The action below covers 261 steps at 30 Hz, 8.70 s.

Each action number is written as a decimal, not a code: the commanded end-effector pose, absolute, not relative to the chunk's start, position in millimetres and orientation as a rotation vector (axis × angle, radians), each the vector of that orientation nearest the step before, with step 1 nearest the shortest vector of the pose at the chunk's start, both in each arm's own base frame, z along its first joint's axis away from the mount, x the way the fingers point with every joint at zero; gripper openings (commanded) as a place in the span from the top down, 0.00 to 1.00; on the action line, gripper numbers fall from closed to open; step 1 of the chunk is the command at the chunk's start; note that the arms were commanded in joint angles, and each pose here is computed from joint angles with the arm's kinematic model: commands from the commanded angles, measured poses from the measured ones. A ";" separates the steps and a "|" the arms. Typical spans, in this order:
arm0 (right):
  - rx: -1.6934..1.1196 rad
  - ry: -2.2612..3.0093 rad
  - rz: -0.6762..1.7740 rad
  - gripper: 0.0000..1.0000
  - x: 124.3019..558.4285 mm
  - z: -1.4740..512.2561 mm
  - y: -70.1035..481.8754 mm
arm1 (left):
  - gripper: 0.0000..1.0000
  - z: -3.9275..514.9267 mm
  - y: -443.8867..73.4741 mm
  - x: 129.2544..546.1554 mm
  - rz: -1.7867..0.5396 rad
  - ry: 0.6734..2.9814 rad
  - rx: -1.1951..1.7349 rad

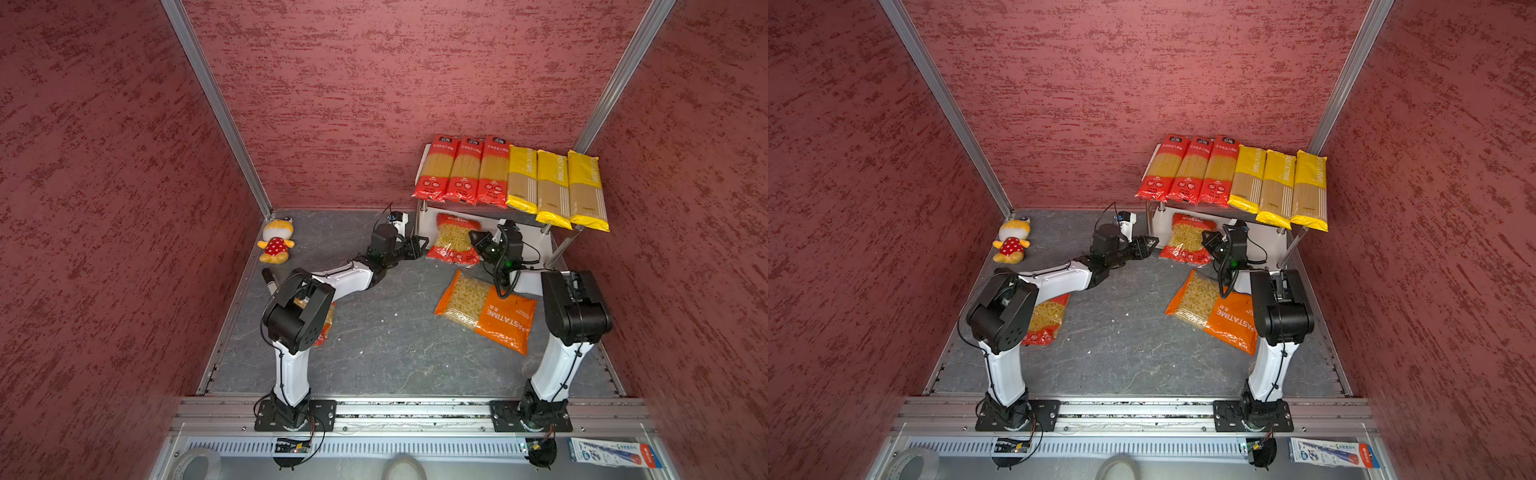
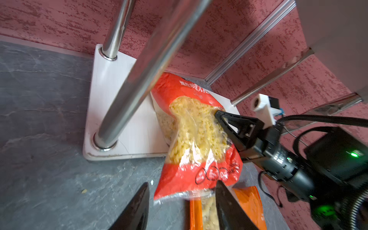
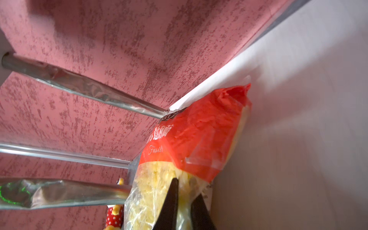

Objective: Place and organize the pasta boxes and bags onto the shelf

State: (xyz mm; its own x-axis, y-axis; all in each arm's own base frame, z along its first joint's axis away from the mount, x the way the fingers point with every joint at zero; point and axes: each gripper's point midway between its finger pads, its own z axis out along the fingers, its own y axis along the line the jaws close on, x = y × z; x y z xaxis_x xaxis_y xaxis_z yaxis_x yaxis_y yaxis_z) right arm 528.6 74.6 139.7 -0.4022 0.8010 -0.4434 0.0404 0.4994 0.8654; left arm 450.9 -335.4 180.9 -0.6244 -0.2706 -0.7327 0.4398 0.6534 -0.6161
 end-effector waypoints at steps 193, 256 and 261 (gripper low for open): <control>0.302 2.589 0.855 0.36 299.7 47.6 256.7 | 0.21 86.0 -233.2 310.4 -0.873 2.333 0.061; 0.001 1.547 0.434 1.00 443.5 298.7 65.9 | 0.57 177.0 -344.1 324.1 -1.147 2.064 0.417; 0.112 1.638 0.486 1.00 446.7 252.1 41.5 | 0.57 167.4 -332.3 318.8 -1.123 2.084 0.397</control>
